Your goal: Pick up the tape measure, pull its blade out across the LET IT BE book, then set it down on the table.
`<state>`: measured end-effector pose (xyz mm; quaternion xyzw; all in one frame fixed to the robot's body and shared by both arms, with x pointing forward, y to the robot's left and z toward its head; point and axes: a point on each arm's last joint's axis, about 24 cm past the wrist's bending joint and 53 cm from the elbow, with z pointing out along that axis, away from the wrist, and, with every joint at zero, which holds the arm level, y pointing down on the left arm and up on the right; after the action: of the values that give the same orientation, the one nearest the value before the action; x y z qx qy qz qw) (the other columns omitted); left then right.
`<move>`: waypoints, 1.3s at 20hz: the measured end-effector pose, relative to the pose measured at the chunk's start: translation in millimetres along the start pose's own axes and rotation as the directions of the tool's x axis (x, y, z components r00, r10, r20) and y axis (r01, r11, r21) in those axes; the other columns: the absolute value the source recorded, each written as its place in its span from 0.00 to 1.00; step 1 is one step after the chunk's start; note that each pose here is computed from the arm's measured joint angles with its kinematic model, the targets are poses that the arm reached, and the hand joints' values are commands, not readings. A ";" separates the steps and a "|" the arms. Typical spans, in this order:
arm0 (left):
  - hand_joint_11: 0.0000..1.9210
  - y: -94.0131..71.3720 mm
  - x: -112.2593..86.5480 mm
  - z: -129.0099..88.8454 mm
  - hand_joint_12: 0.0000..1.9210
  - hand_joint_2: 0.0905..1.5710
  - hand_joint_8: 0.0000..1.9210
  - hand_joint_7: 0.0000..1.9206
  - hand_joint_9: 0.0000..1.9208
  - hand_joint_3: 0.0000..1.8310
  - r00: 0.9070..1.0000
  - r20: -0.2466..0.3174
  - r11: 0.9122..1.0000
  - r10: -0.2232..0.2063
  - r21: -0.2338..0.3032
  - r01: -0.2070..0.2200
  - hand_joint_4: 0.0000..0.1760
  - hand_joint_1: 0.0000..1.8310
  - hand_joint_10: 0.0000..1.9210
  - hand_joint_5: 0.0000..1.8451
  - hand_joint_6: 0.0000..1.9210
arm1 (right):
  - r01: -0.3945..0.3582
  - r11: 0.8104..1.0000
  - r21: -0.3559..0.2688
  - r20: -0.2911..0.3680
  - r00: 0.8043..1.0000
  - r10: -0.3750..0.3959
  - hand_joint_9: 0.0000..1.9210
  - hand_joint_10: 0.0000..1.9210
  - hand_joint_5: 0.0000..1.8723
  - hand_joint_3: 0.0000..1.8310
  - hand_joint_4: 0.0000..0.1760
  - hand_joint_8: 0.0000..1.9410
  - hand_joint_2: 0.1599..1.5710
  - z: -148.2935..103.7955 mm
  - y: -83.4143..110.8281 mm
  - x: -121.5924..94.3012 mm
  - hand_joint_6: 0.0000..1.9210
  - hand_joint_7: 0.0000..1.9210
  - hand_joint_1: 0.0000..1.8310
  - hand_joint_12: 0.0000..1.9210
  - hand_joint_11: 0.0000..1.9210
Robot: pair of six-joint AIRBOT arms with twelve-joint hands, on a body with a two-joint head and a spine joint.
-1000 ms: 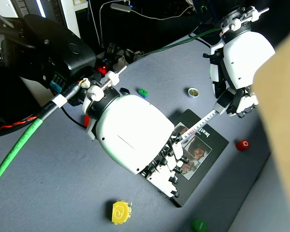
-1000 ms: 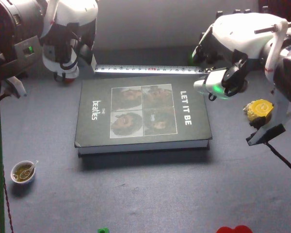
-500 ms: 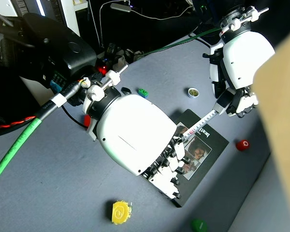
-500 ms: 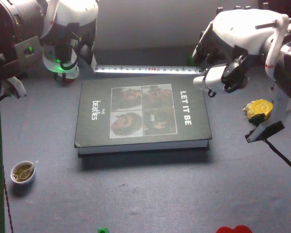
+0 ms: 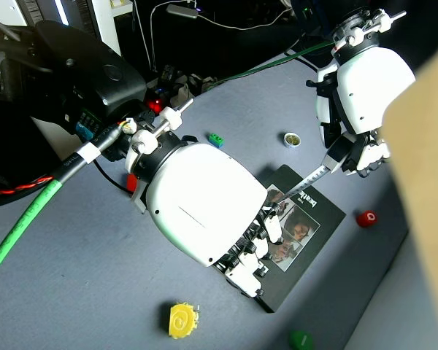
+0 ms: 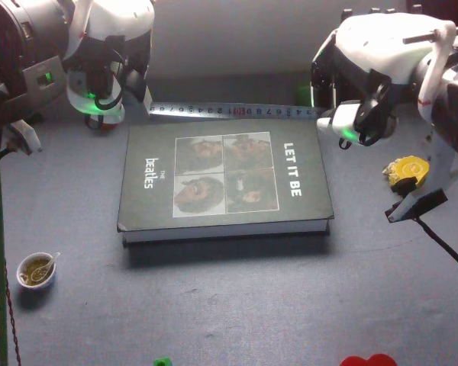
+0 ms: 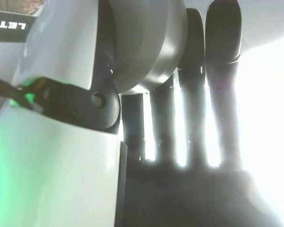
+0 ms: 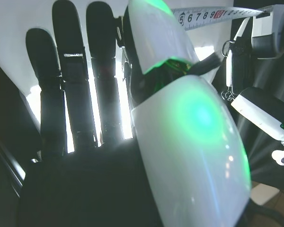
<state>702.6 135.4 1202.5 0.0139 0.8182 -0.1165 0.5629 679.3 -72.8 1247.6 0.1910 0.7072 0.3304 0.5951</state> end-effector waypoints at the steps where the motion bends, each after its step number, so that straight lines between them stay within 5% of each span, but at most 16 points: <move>1: 0.47 0.0 0.1 0.0 0.53 0.67 0.48 0.56 0.47 0.00 1.000 0.000 1.000 -0.001 0.000 0.001 0.00 0.76 0.65 0.58 0.30 | 0.000 1.000 0.000 0.000 1.000 0.000 0.46 0.27 0.48 0.00 0.10 0.49 0.70 0.0 0.0 0.0 0.62 0.50 0.65 0.68 0.29; 9: 0.46 -1.8 4.7 -0.1 0.54 0.67 0.47 0.56 0.47 0.00 0.998 -0.022 0.998 -0.060 0.006 0.060 0.00 0.76 0.65 0.59 0.31 | -0.003 1.000 0.013 0.009 1.000 0.003 0.46 0.28 0.48 0.00 0.04 0.49 0.70 -0.8 -10.0 -6.8 0.62 0.50 0.66 0.68 0.29; 26: 0.46 -6.8 7.5 -0.2 0.53 0.67 0.47 0.56 0.47 0.00 0.998 -0.030 0.997 -0.064 0.039 0.065 0.00 0.76 0.65 0.59 0.30 | 0.021 1.000 0.018 0.026 0.999 -0.021 0.47 0.28 0.47 0.00 0.06 0.47 0.70 -4.5 -26.9 -27.6 0.63 0.51 0.66 0.68 0.29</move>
<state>698.6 128.0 1196.8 0.0004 0.8238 -0.1505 0.5465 684.3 -111.3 1249.0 0.1932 0.7043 0.3153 0.6060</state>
